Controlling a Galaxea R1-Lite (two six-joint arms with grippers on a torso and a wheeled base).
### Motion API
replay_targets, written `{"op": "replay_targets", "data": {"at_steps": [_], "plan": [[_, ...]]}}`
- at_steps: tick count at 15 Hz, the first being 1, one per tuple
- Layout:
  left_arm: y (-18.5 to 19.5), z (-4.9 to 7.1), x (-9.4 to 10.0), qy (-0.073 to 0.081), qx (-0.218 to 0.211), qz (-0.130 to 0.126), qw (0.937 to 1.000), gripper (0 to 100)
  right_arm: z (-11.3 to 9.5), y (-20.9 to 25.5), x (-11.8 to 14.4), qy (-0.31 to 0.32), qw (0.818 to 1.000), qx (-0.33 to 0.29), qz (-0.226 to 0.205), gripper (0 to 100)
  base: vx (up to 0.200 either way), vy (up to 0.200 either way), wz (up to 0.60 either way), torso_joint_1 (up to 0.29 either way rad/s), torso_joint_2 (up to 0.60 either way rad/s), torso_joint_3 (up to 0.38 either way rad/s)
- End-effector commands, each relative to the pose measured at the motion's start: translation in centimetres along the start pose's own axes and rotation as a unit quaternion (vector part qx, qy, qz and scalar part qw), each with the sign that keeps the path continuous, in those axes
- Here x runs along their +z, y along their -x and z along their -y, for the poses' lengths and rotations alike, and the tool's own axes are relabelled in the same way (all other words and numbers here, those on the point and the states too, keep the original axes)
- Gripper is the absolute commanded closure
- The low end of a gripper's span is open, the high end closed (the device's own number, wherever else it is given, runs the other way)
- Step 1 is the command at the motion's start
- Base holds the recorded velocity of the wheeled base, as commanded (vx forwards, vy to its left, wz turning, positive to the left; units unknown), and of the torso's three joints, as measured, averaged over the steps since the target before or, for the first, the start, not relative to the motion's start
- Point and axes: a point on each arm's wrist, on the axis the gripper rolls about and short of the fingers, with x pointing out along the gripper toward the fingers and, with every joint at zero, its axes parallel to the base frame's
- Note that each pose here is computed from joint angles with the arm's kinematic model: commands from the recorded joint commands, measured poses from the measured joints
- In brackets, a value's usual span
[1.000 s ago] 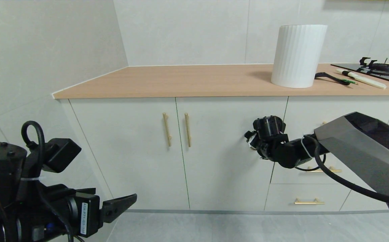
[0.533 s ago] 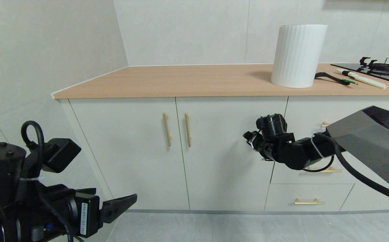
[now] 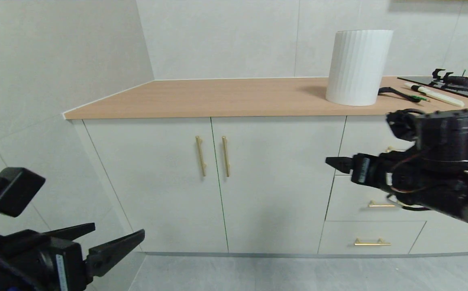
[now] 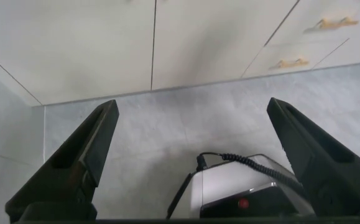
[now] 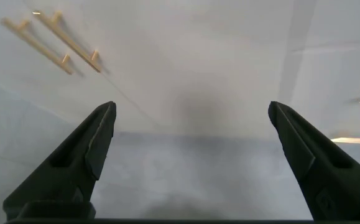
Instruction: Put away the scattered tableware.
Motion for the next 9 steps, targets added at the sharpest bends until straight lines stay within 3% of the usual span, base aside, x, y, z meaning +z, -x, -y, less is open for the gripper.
{"op": "replay_targets", "data": {"at_steps": [1, 2, 3, 4, 5, 6, 9], "plan": [[4.3, -1.3, -1.7, -0.002, -0.016, 0.066, 0.9977, 0, 4.3, 13.2, -2.2, 0.045, 0.994, 0.016, 0.095, 0, 0.0, 0.0, 0.0, 0.0, 0.0, 0.0], [4.3, -1.3, -1.7, -0.002, -0.016, 0.066, 0.9977, 0, 4.3, 13.2, -2.2, 0.045, 0.994, 0.016, 0.095, 0, 0.0, 0.0, 0.0, 0.0, 0.0, 0.0], [6.6, -2.6, -4.0, -0.017, -0.002, 0.093, 0.9955, 0, 6.7, 18.8, -3.3, 0.064, 0.983, 0.007, 0.171, 0, 0.0, 0.0, 0.0, 0.0, 0.0, 0.0], [7.1, -3.0, -5.0, -0.026, 0.008, 0.096, 0.995, 0, 7.4, 20.5, -3.6, 0.068, 0.979, -0.003, 0.191, 0, 0.0, 0.0, 0.0, 0.0, 0.0, 0.0], [7.8, -3.6, -6.8, -0.046, 0.023, 0.101, 0.9935, 0, 8.3, 22.6, -4.5, 0.074, 0.974, -0.037, 0.211, 0, 0.0, 0.0, 0.0, 0.0, 0.0, 0.0], [8.7, -4.1, -8.0, -0.06, 0.037, 0.131, 0.989, 0, 9.0, 24.4, -5.8, 0.092, 0.968, -0.068, 0.224, 0, 0.0, 0.0, 0.0, 0.0, 0.0, 0.0], [10.7, -4.4, -9.9, -0.05, 0.085, 0.19, 0.9769, 0, 10.0, 27.6, -9.1, 0.092, 0.961, -0.096, 0.241, 0, 0.0, 0.0, 0.0, 0.0, 0.0, 0.0]]}}
